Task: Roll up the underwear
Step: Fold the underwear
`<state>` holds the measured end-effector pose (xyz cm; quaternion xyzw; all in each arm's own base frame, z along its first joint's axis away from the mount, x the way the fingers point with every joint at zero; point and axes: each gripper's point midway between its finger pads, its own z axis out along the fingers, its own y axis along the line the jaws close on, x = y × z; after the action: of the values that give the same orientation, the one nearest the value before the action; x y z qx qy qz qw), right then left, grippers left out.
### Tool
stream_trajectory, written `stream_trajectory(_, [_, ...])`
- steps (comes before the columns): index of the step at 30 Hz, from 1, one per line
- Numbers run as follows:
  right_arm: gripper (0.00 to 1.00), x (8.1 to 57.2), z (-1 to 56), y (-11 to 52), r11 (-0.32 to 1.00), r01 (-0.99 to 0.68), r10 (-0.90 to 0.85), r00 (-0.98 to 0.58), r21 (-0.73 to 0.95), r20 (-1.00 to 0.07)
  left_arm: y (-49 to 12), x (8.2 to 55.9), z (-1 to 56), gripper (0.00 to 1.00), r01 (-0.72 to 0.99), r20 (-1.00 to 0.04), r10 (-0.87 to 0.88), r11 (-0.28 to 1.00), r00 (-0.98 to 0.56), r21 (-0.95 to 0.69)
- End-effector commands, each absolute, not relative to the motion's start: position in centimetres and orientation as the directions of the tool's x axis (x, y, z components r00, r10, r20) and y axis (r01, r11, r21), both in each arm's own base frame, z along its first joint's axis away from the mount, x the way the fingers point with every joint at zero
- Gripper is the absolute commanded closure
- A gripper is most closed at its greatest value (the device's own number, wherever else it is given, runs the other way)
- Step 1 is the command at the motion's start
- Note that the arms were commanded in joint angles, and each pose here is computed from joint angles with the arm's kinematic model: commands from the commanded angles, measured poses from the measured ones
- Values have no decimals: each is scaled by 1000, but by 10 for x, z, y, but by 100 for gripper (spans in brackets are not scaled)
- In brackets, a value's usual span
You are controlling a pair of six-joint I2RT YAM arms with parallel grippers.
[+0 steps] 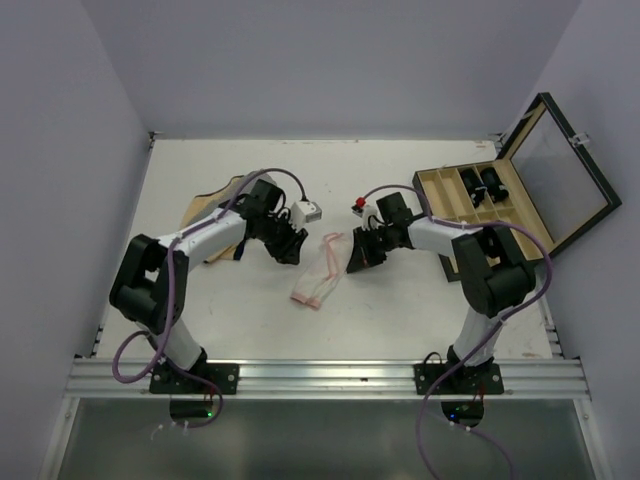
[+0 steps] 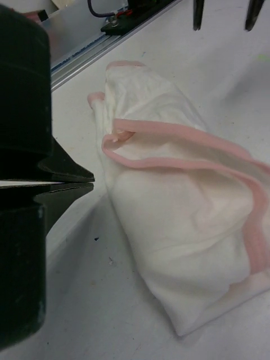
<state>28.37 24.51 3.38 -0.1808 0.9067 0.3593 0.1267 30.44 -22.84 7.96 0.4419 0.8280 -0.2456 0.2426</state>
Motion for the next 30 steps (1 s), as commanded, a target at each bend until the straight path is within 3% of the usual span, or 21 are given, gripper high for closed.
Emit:
stream_trajectory(1, [100,279,30,253,673,-365,-180,-925,643,-336,-224,280,60,61,821,-550,618,499,-562,-279])
stream_trajectory(10, [100,254,1,299,655,-225,-81,-970,721,-229,-235,305,69,59,821,-578,598,507,-555,-263])
stream_trajectory(17, [97,269,32,331,573,-194,19,-968,796,-250,-229,333,101,57,817,-650,550,540,-524,-202])
stream_trajectory(23, [97,261,70,311,585,-249,-15,-955,772,-297,-225,320,122,56,848,-689,547,492,-476,-195])
stream_trajectory(30, [84,244,60,308,594,-95,69,-983,799,-169,-231,290,102,57,860,-665,583,473,-467,-189])
